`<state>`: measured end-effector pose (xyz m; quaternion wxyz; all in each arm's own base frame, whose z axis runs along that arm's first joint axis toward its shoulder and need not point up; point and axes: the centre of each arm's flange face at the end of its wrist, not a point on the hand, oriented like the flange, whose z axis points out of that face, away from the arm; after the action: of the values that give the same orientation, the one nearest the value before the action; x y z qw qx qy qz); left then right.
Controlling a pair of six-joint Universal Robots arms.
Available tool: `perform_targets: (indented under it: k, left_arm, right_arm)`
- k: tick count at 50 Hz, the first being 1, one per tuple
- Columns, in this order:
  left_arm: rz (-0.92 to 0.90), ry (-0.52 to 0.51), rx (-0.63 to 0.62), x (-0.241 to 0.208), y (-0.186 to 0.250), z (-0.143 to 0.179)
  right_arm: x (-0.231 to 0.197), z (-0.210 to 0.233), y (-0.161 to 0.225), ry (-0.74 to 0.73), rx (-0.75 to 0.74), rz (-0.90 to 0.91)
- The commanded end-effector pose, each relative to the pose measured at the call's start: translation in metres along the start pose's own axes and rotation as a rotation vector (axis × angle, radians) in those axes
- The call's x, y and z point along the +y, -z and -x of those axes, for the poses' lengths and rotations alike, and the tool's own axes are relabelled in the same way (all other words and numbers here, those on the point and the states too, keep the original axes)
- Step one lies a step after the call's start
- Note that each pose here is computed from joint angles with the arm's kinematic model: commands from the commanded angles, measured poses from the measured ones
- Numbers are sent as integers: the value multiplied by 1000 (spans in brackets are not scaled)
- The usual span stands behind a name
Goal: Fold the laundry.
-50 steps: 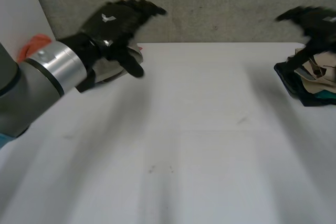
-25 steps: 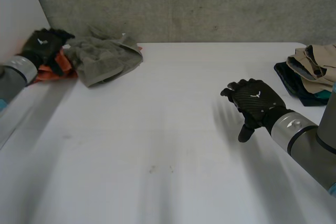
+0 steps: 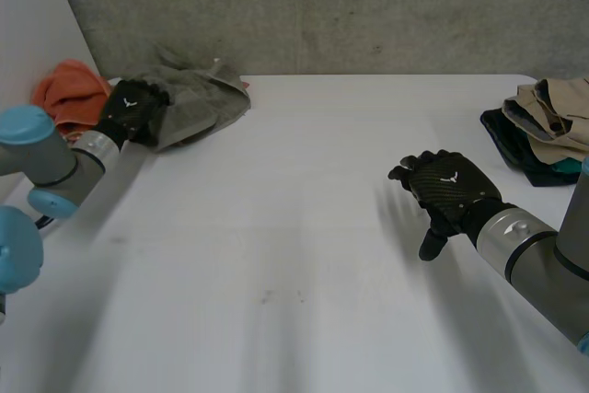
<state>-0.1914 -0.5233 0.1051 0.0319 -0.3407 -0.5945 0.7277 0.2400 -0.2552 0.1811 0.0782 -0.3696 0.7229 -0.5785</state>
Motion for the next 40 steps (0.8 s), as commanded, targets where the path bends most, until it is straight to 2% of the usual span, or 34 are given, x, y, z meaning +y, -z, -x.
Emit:
perform_targets:
  k: [1, 3, 6, 11, 14, 15, 18, 19, 21, 22, 25, 26, 30, 33, 37, 40]
  left_arm:
    - [-33, -21, 10, -8, -8, -21]
    - [-53, -38, -6, -22, -9, -22]
    - [-94, -71, -67, -69, -5, -12]
    - [-178, -76, -110, -138, 21, -11]
    - [-217, 3, -33, -181, 49, -47]
    - [-216, 73, 18, -196, 66, -66]
    - [-220, 194, 94, -220, 94, -93]
    - [-209, 280, 143, -229, 112, -108]
    - [-200, 364, 192, -237, 130, -123]
    - [-178, 452, 249, -241, 147, -143]
    - [-129, 547, 335, -238, 164, -172]
    - [-103, 592, 394, -237, 173, -192]
    - [-106, 611, 518, -249, 191, -228]
    - [-119, 607, 506, -253, 188, -225]
    - [-160, 583, 421, -257, 173, -193]
    - [-195, 547, 322, -258, 162, -156]
  right_arm:
    - [0, -1, -1, 6, 4, 0]
    - [1, -1, -1, 7, 5, 1]
    - [-1, -2, -1, 10, 5, -6]
    - [-7, -5, -1, 16, 17, -23]
    - [-12, -8, -2, 21, 28, -39]
    - [-14, -10, -2, 24, 33, -46]
    - [-18, -13, -3, 29, 42, -58]
    - [-21, -14, -3, 32, 46, -67]
    - [-23, -15, -3, 34, 50, -74]
    - [-26, -16, -3, 37, 53, -82]
    - [-29, -17, -4, 41, 57, -93]
    - [-32, -18, -4, 44, 60, -101]
    - [-36, -20, -7, 49, 65, -115]
    - [-36, -21, -8, 49, 65, -115]
    - [-37, -19, -8, 53, 58, -121]
    - [-38, -18, -8, 53, 49, -125]
